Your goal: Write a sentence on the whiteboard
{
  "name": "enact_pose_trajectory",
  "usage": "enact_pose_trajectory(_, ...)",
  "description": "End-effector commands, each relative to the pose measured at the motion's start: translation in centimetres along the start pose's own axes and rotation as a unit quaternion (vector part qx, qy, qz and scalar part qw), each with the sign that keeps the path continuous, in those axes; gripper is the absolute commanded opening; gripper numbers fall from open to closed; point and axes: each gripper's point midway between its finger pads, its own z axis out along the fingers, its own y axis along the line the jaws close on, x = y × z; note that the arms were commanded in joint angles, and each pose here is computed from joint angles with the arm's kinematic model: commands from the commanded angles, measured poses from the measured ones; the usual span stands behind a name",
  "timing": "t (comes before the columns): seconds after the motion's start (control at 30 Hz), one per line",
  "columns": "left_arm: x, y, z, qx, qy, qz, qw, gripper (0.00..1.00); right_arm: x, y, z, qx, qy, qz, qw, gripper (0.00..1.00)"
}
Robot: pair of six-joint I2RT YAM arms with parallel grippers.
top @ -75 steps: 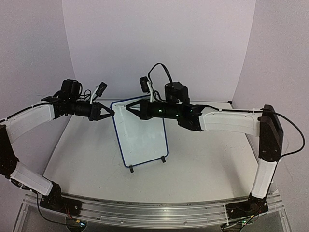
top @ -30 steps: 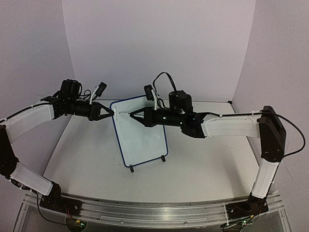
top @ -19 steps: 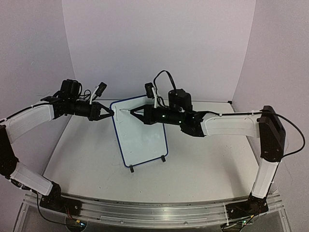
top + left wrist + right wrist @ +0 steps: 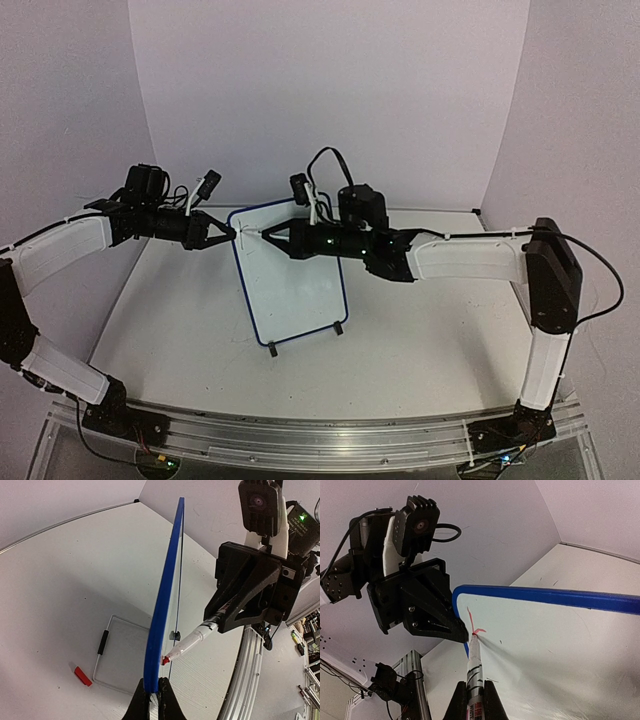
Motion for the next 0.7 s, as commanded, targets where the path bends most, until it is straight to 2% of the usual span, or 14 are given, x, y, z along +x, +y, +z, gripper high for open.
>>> enact_pose_trajectory(0.0, 0.7, 0.2, 0.0, -0.015, 0.013, 0.014, 1.0, 0.0, -0.4, -1.0, 0.1, 0.024, -0.006, -0.004, 1.0, 0.0)
enact_pose_trajectory(0.43, 0.7, 0.1, -0.1, -0.017, 0.012, 0.014, 1.0, 0.0, -0.8, -1.7, -1.9, 0.06, -0.03, -0.002, 0.998, 0.0)
enact_pose_trajectory(0.67, 0.7, 0.2, -0.2, -0.018, 0.013, 0.014, 1.0, 0.0, -1.3, 0.6, -2.3, 0.007, -0.029, -0.014, 0.999, 0.0)
